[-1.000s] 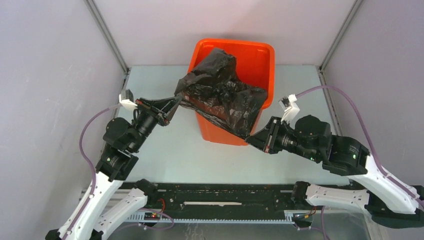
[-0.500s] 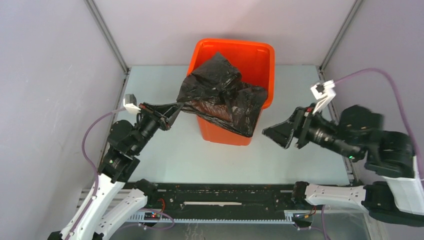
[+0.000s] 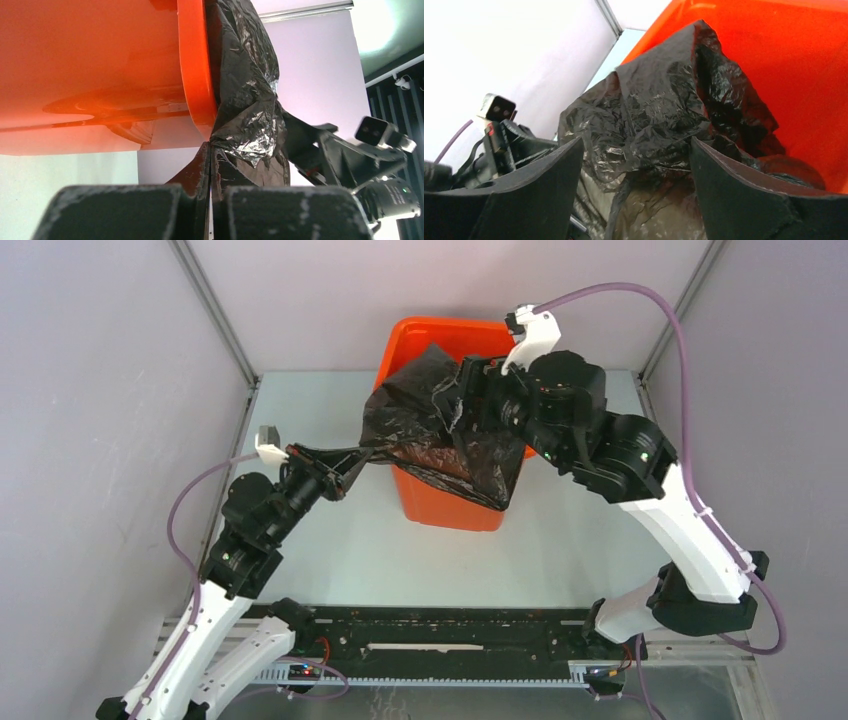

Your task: Put the trash bags into the trash bin

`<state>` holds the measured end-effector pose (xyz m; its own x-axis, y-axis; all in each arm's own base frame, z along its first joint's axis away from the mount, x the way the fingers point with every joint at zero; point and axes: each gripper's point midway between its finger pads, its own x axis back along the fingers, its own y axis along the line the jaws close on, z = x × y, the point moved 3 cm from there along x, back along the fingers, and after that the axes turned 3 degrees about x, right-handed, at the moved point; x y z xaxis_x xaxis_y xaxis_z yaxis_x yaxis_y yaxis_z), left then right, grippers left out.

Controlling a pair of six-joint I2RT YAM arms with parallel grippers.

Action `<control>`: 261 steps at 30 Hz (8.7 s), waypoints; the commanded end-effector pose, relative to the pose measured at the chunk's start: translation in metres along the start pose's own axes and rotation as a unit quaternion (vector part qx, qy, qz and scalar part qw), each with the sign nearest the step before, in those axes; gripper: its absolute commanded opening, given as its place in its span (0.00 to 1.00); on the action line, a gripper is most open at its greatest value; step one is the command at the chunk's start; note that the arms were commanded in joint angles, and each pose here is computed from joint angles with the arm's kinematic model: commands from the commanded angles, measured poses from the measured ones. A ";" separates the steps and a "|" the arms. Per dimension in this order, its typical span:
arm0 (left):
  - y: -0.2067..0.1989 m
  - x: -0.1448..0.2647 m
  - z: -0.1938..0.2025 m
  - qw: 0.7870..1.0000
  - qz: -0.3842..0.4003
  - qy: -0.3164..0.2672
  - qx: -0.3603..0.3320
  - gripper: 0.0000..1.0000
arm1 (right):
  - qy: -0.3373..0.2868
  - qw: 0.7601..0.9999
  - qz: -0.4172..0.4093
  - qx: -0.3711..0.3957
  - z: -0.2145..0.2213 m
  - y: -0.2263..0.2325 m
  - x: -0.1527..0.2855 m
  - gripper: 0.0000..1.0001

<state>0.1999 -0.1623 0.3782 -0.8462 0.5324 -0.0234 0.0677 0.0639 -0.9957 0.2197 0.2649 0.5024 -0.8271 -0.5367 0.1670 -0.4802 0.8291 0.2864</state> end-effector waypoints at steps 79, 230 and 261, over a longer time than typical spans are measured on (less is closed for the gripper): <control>-0.149 -0.008 0.010 0.844 -0.048 0.030 -0.534 0.89 | 0.021 0.998 -0.050 0.038 0.051 -0.018 0.062 0.00; 0.052 -0.002 0.019 0.977 -0.118 0.145 -0.107 0.00 | -0.001 0.958 0.131 0.256 0.001 -0.039 -0.043 0.05; -0.002 0.056 -0.010 0.945 -0.122 0.068 -0.296 0.89 | -0.057 0.975 0.091 0.194 -0.048 -0.109 -0.087 0.00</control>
<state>0.1760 -0.1467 0.3326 -0.7266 0.5939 0.3456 0.0858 0.5774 -0.8119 0.3682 0.2168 0.4685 -0.9260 -0.3420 0.1598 -0.3682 0.9115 -0.1831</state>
